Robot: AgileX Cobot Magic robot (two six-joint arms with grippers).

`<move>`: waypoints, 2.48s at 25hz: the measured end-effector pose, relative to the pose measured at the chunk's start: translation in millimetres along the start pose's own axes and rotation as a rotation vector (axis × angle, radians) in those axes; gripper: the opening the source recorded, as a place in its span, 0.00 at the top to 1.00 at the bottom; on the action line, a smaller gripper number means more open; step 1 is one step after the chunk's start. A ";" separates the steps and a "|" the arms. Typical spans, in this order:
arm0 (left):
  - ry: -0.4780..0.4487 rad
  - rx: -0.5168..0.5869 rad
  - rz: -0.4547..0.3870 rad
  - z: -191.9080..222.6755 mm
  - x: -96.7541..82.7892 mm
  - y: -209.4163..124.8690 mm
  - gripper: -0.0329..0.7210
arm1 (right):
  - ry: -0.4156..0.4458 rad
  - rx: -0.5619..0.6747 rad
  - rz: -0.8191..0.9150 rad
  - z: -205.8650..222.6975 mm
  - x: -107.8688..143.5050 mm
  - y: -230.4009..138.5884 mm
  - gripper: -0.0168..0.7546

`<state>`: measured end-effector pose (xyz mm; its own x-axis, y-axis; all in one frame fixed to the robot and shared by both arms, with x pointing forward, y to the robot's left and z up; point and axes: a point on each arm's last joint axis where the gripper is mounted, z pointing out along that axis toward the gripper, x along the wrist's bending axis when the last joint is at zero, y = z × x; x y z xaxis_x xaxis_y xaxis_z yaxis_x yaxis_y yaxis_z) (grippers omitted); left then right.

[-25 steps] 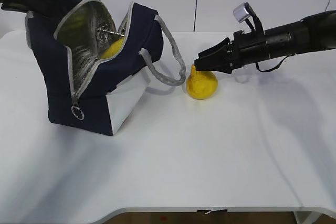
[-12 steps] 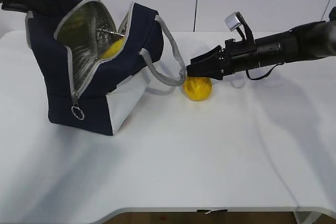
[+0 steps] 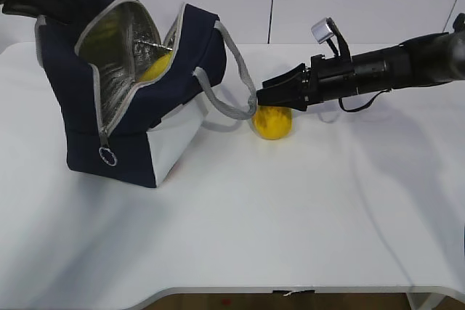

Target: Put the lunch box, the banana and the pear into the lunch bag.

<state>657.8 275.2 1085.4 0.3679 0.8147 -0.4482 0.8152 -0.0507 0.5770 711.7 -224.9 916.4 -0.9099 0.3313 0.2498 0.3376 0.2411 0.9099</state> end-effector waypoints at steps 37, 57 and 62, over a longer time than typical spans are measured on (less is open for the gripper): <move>-0.005 -0.001 -0.001 0.0 -0.5 0.1 0.96 | -0.045 0.019 0.033 -6.7 -7.6 6.2 0.69; -0.009 0.005 0.000 0.5 -1.4 -0.3 0.96 | -0.087 0.091 0.023 -24.7 -20.8 45.0 0.71; -0.015 0.009 0.003 1.3 -3.0 -0.6 0.96 | -0.117 0.123 0.012 -35.0 -17.8 67.0 0.71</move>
<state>656.8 272.0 1085.6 0.3766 0.8059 -0.4569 0.8180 -0.0578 0.5723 742.0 -246.6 984.5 -0.8737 0.4370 0.2139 0.3820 0.3439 0.8578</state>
